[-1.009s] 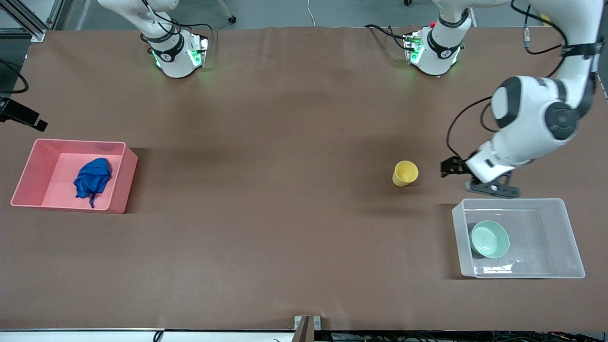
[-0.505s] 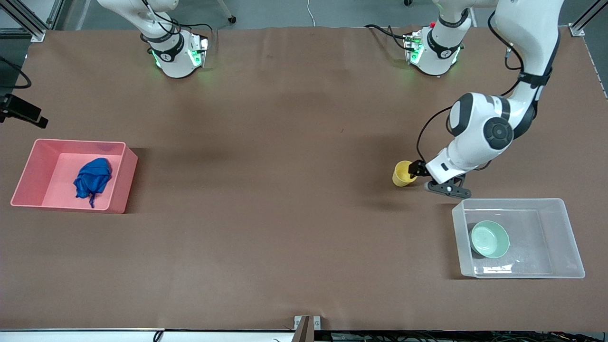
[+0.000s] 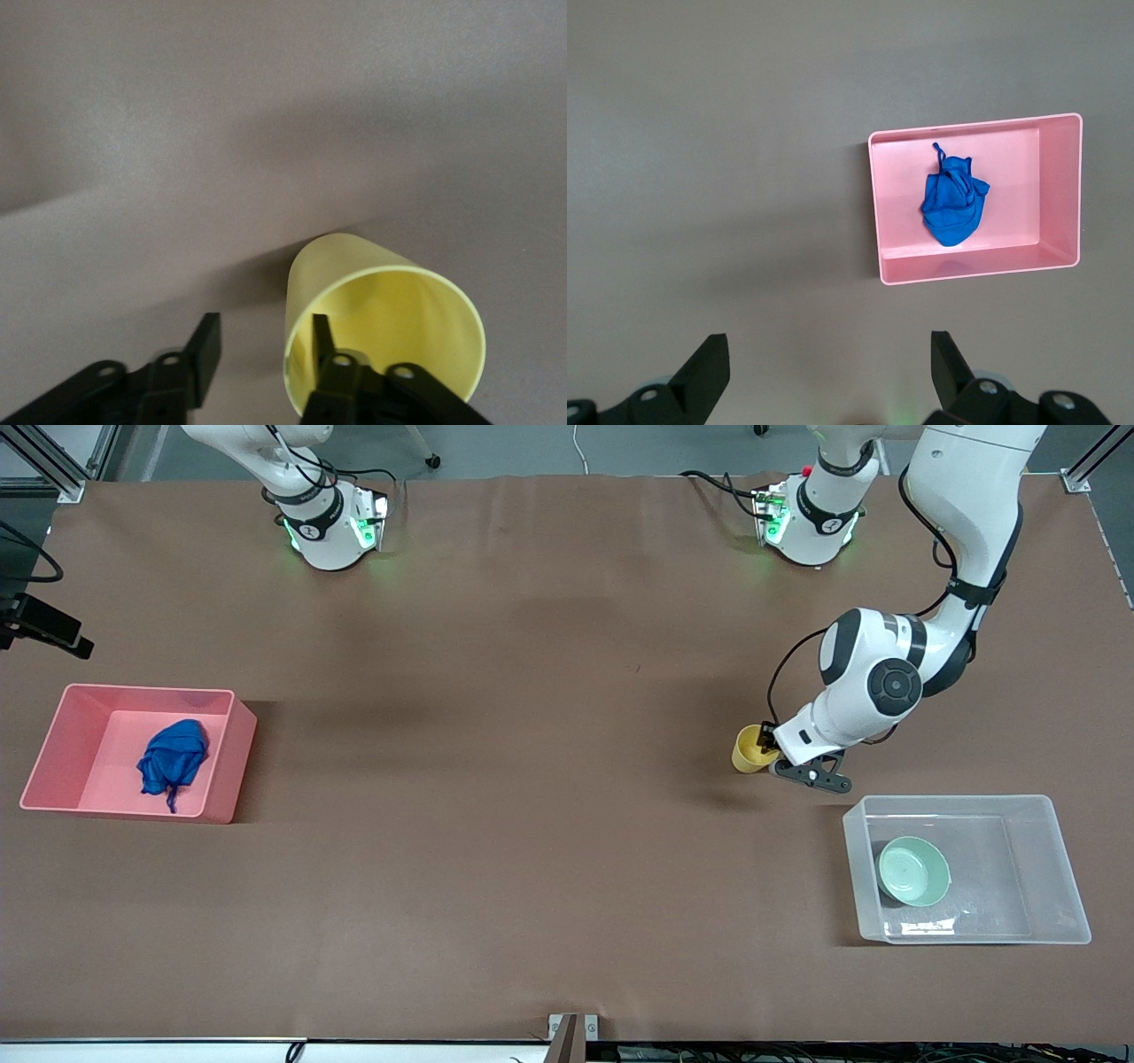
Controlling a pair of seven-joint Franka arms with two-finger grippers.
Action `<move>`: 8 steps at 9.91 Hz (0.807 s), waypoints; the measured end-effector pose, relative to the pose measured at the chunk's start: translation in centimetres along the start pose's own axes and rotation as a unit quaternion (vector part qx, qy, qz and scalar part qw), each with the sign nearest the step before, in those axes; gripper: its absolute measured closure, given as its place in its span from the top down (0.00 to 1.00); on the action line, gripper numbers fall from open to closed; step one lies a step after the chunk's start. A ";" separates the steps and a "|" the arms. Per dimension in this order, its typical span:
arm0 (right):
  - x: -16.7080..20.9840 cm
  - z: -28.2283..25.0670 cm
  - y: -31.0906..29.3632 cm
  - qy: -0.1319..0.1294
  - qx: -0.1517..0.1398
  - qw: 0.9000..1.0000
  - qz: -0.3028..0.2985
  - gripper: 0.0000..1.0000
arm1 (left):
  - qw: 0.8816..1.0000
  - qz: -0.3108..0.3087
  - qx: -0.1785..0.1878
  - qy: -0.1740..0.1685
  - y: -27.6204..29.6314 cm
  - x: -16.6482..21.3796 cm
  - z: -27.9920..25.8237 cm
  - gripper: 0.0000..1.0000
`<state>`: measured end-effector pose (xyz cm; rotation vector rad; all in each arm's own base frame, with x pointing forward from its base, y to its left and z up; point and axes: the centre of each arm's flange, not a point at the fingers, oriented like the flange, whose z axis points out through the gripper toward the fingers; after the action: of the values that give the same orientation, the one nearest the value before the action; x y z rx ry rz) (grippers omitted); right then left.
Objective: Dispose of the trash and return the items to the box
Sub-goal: 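Lift the yellow cup and carry it over the clear bin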
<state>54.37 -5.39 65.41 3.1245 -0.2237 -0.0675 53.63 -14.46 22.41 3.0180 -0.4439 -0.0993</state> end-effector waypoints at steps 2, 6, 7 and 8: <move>0.0 -0.2 0.1 0.003 -0.005 1.000 0.000 1.00 | 1.000 0.004 -0.001 0.006 0.5 0.3 -0.3 0.15; 0.0 -0.2 0.1 0.003 -0.006 1.000 -0.001 1.00 | 0.999 0.010 0.006 0.048 -0.2 2.6 -5.2 0.03; 0.0 -0.2 0.1 0.003 -0.006 1.000 -0.001 1.00 | 0.999 0.007 0.010 0.053 -1.5 3.8 -7.6 0.03; 0.0 -0.2 0.1 0.003 -0.006 1.000 0.000 1.00 | 0.998 0.005 0.016 0.059 -3.6 5.2 -10.8 0.03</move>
<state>54.35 -5.51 65.65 3.1126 -0.2209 -0.0594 60.43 -11.72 32.49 3.0309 -0.4539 0.0862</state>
